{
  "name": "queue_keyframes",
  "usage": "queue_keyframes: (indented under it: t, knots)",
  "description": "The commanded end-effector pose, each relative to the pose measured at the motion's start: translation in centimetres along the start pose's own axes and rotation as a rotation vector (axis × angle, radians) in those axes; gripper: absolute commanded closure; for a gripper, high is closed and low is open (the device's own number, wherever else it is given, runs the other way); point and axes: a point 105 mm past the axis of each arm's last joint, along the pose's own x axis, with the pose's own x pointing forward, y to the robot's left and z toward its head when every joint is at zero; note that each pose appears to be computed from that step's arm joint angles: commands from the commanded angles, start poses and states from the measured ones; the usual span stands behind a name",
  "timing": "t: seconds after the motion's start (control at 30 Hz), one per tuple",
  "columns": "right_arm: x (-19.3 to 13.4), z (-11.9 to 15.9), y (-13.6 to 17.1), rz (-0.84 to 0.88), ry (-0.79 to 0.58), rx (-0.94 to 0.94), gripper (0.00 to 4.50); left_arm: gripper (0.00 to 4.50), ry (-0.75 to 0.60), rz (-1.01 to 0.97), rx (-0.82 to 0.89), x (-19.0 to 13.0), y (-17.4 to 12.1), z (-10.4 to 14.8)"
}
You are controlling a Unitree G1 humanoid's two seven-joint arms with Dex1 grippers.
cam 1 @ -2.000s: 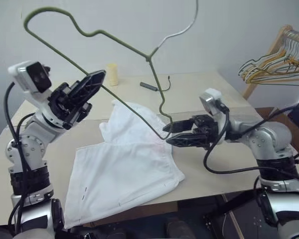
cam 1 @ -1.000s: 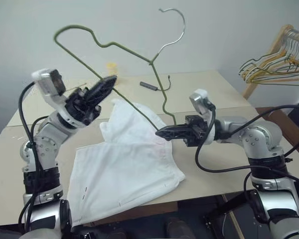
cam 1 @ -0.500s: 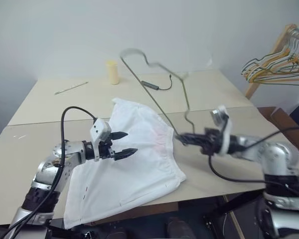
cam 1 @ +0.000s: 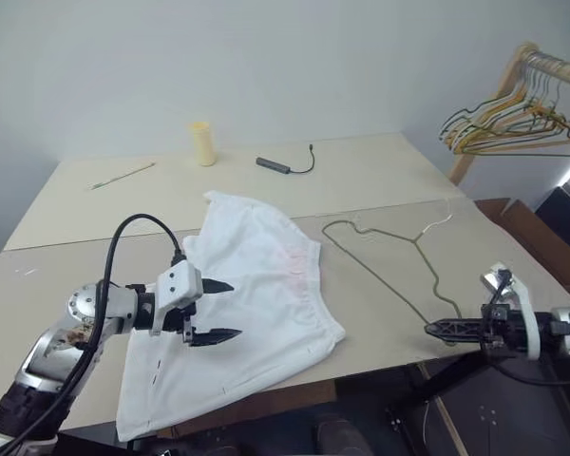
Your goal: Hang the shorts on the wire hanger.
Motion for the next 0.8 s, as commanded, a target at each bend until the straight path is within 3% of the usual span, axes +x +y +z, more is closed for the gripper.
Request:
queue_keyframes:
  t: [0.03,0.3,0.8]
  knots:
    - [-0.4,0.1,-0.2,-0.006,0.03,0.057,4.5,0.03,-0.01,0.022,0.045,-0.5,0.3,1.0]
    - [0.6,0.0,-1.1,-0.005,0.056,0.102,4.5,0.03,0.013,0.014,0.032,-0.8,-0.4,0.3]
    - [1.7,0.7,0.2,0.094,0.059,0.072,4.5,0.03,0.032,0.017,0.025,-0.5,-0.6,-0.2]
